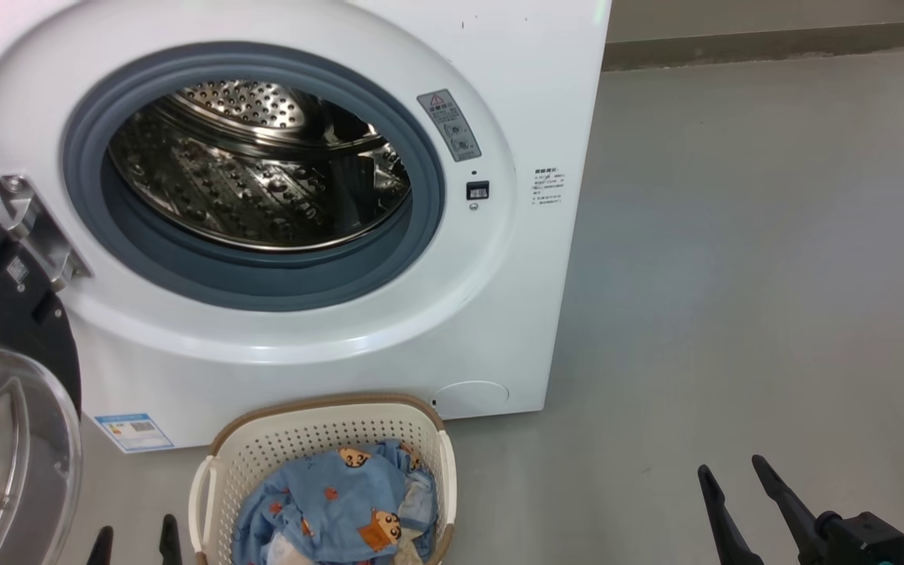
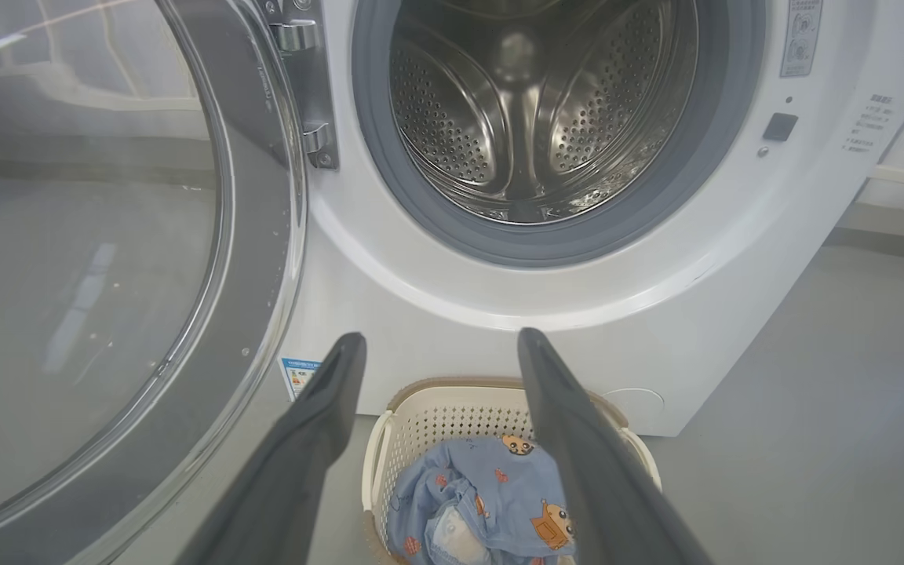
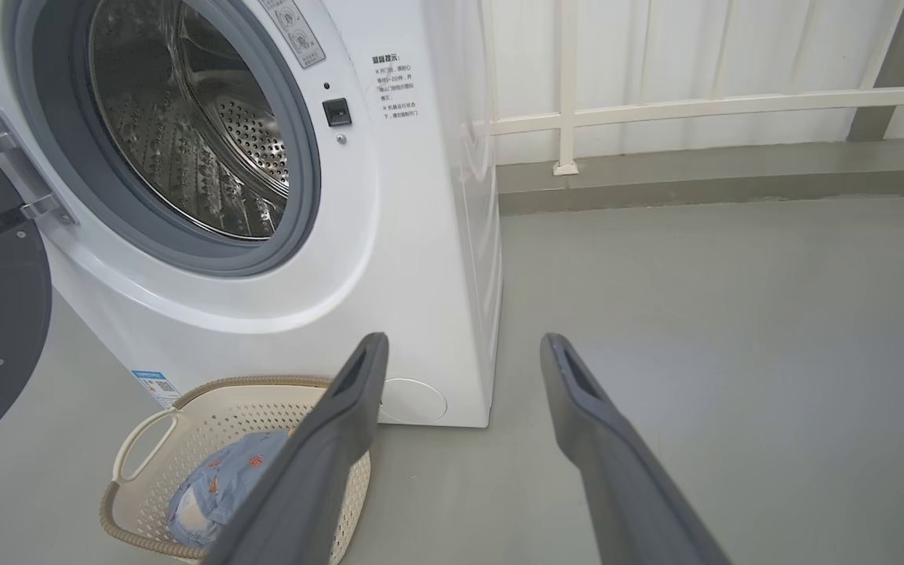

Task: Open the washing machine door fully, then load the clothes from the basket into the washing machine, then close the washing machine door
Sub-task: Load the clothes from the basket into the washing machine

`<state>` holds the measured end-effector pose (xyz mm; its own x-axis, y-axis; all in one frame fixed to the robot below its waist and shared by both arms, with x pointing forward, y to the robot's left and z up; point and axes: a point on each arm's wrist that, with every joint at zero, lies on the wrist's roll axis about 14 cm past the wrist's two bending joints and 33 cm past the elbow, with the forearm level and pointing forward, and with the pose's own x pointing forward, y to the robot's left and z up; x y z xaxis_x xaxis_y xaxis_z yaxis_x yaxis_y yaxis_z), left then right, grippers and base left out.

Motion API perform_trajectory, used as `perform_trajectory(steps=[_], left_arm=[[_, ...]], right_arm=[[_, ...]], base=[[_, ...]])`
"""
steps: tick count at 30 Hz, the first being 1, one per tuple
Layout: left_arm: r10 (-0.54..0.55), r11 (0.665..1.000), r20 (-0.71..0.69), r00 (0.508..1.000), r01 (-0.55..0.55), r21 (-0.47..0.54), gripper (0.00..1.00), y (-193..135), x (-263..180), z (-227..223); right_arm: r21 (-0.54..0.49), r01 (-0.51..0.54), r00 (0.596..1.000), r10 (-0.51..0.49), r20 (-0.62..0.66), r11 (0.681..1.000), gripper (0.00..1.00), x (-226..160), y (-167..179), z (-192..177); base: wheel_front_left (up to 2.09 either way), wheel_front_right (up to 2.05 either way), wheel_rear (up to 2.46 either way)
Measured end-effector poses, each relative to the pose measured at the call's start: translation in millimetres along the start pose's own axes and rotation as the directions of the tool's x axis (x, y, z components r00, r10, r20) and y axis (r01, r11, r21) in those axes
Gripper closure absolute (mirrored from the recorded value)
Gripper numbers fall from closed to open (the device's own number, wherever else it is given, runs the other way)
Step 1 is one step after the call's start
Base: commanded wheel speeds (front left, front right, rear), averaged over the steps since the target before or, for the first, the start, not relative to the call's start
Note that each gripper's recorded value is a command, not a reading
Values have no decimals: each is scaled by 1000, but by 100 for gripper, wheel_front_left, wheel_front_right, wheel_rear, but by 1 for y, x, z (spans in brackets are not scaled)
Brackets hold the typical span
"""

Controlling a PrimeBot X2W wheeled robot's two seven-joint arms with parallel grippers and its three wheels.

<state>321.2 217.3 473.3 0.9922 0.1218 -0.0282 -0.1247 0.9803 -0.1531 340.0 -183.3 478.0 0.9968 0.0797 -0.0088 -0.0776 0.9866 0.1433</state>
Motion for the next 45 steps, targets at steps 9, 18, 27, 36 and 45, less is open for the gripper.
perform_trajectory(steps=[9,18,27,36,45], left_arm=[[-12,1000,-4,1000,12,-14,0,-5,-1,-1],[-16,1000,-4,1000,15,-17,0,-6,-1,-2],[-46,999,-54,998,45,-21,0,-16,1,-17],[-165,986,-227,960,153,-69,0,-50,26,-66],[-211,976,-416,885,212,-45,0,-55,71,-121]], right_arm=[[-1,-3,1000,3,-2,1000,0,0,1,-1],[0,-2,1000,2,-3,1000,0,0,1,-1],[12,13,1000,-13,-17,1000,0,-1,-1,-6],[38,21,999,-20,-37,999,0,21,2,-14],[48,21,998,-18,-59,999,0,60,1,-27]], base=[[10,-10,0],[0,0,0],[0,0,0],[0,0,0],[0,0,0]])
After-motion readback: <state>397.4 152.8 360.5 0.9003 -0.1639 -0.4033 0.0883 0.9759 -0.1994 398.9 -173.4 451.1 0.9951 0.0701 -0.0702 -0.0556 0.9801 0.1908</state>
